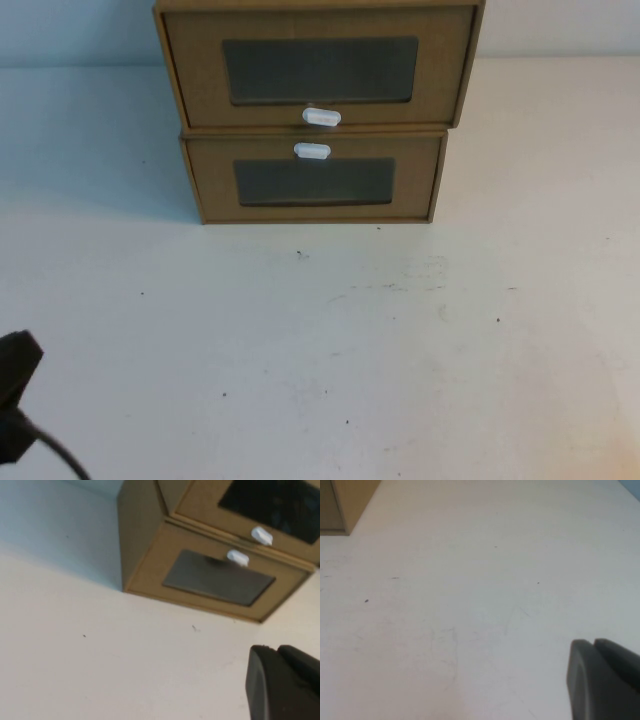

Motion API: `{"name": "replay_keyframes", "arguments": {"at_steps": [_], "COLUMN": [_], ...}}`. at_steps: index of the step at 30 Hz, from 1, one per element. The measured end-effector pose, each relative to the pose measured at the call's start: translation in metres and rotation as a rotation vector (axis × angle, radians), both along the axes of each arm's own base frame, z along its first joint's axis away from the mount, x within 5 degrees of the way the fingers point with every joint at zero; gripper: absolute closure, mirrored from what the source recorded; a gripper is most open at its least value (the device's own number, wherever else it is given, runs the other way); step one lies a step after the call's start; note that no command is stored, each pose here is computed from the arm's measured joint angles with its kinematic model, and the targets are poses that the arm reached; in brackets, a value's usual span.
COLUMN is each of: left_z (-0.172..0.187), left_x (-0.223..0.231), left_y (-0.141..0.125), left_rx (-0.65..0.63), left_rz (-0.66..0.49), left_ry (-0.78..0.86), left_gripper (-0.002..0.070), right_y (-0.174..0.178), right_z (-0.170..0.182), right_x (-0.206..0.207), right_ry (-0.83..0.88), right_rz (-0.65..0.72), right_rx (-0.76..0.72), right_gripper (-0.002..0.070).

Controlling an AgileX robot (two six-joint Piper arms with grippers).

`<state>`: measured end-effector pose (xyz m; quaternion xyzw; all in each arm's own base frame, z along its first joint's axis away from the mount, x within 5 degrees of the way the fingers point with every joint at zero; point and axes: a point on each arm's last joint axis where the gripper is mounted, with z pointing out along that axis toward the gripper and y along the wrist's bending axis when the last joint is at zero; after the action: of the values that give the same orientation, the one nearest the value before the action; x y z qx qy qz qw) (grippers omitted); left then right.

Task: Open the shoe box
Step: 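Pull the top drawer of the cardboard box fully open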

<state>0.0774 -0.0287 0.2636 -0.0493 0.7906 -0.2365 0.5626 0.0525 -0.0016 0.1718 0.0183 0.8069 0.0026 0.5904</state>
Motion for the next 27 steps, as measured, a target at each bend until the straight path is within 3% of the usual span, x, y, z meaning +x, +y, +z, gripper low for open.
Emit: {"name": "replay_keyframes", "arguments": {"at_steps": [6, 12, 20, 27], "left_z": [0.059, 0.123, 0.201, 0.218], "left_x": [0.048, 0.117, 0.217, 0.291], "left_y": [-0.014, -0.025, -0.037, -0.065], "left_rx": [0.202, 0.288, 0.322, 0.406], "left_rz": [-0.220, -0.378, -0.496, -0.521], "left_ry": [0.113, 0.143, 0.093, 0.117], "left_gripper": [0.0680, 0.0680, 0.0680, 0.0680], "right_y": [0.000, 0.000, 0.000, 0.000], "right_z": [0.000, 0.000, 0.000, 0.000], "right_x": [0.000, 0.000, 0.000, 0.000], "right_ry": [0.000, 0.000, 0.000, 0.000], "right_rz": [0.000, 0.000, 0.000, 0.000], "right_rx": [0.000, 0.000, 0.000, 0.000], "right_gripper": [0.0690, 0.0689, 0.0689, 0.0690]}}
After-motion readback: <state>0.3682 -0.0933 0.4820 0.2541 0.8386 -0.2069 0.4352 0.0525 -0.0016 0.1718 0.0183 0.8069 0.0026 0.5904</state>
